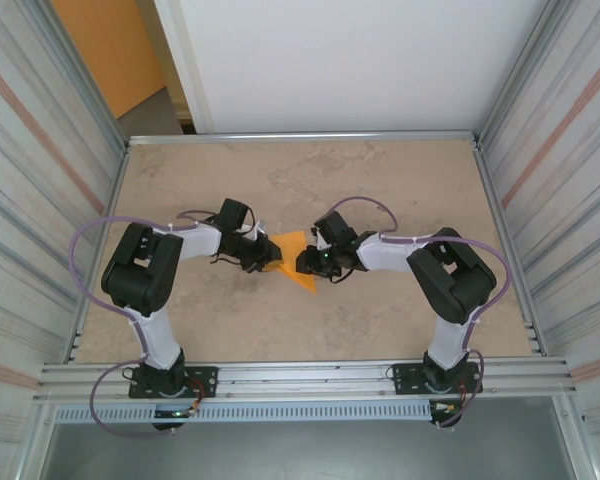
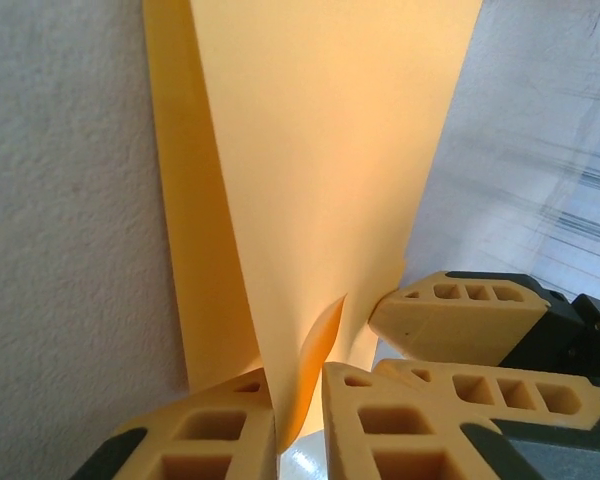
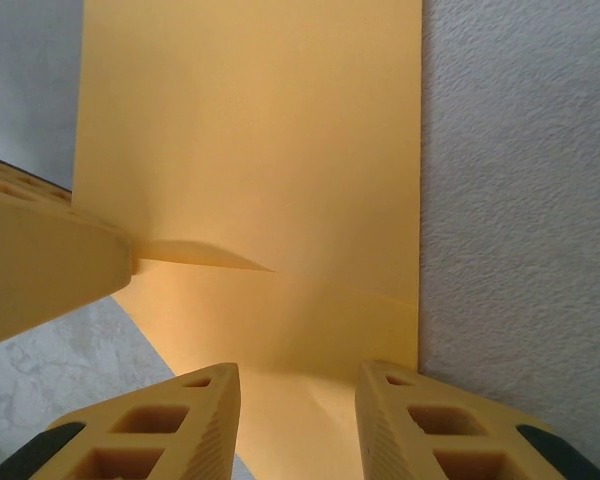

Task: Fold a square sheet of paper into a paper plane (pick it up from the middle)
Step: Fourth fold the wing at the center of the table.

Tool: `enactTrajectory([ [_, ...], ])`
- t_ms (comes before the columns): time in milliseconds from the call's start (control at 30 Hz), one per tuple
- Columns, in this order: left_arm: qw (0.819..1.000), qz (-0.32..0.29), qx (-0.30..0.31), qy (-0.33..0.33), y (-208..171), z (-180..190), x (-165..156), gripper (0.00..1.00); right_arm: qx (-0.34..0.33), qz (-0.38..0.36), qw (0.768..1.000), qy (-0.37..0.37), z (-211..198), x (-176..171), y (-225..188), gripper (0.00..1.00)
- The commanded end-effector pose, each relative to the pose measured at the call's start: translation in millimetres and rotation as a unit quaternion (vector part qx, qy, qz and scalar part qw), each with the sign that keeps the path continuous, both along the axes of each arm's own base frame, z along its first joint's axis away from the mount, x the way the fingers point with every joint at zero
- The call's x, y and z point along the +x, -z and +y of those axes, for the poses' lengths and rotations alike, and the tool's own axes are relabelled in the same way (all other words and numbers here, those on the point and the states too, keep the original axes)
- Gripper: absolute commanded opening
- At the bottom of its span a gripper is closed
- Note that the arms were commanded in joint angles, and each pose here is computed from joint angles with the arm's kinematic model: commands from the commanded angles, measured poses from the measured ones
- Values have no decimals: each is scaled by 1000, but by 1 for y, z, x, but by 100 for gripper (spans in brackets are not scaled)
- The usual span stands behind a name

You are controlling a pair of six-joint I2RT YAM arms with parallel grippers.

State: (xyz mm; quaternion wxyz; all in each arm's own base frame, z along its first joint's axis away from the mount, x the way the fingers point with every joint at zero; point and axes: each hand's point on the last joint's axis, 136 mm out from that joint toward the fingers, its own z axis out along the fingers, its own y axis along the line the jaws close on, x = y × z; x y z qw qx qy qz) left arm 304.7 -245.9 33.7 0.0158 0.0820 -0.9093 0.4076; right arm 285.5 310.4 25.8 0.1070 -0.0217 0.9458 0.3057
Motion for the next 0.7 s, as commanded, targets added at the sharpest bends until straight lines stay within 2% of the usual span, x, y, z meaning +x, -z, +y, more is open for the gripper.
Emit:
enactTrajectory([
  [0, 1000, -1, -8, 14, -3, -2, 1, 19, -12, -13, 1000, -3, -5, 4, -6, 36],
  [200, 1000, -4, -9, 9, -5, -3, 6, 6, -26, -36, 999, -8, -7, 9, -16, 40],
  [367, 1000, 0, -9, -11, -15, -4, 10, 4, -99, -115, 988, -4, -22, 16, -38, 46],
  [567, 999, 30, 7, -36, -18, -5, 10, 4, -205, -252, 944, -60, -15, 6, -58, 46],
  [667, 998, 40, 8, -44, -19, -6, 11, 4, -222, -278, 931, -84, -2, 0, -58, 46],
])
